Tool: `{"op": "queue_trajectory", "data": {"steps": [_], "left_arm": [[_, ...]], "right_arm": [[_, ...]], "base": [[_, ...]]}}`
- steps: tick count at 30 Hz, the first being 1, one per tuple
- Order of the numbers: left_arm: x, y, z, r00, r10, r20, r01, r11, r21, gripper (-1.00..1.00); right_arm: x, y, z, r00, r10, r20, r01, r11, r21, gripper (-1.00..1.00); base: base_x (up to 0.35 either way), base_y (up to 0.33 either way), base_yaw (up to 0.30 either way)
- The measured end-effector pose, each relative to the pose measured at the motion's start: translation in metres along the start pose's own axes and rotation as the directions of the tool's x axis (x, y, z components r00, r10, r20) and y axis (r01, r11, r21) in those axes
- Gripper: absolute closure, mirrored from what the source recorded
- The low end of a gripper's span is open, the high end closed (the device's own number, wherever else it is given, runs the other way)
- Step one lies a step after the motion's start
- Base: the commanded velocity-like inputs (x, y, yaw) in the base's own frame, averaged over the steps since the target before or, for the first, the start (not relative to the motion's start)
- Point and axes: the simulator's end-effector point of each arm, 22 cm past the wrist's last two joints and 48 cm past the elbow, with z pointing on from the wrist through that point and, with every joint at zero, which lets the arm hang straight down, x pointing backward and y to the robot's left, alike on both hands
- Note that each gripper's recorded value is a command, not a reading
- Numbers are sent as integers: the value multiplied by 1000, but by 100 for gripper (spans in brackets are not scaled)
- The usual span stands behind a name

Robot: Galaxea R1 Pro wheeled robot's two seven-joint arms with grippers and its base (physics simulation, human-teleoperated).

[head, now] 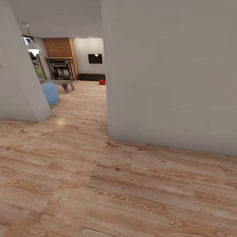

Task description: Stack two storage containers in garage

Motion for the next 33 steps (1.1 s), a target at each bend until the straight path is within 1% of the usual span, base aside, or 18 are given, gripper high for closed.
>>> {"op": "queue_trajectory", "data": {"steps": [22, 25, 33], "left_arm": [[0, 0, 0, 1000, 0, 0, 0, 1000, 0, -100], [0, 0, 0, 1000, 0, 0, 0, 1000, 0, -100], [0, 0, 0, 1000, 0, 0, 0, 1000, 0, -100]], "right_arm": [[0, 0, 0, 1000, 0, 0, 0, 1000, 0, -100], [0, 0, 0, 1000, 0, 0, 0, 1000, -1, -100], [0, 2, 0, 1000, 0, 0, 0, 1000, -3, -100]], "base": [[322, 0, 2], [322, 0, 156], [322, 0, 251]]}}
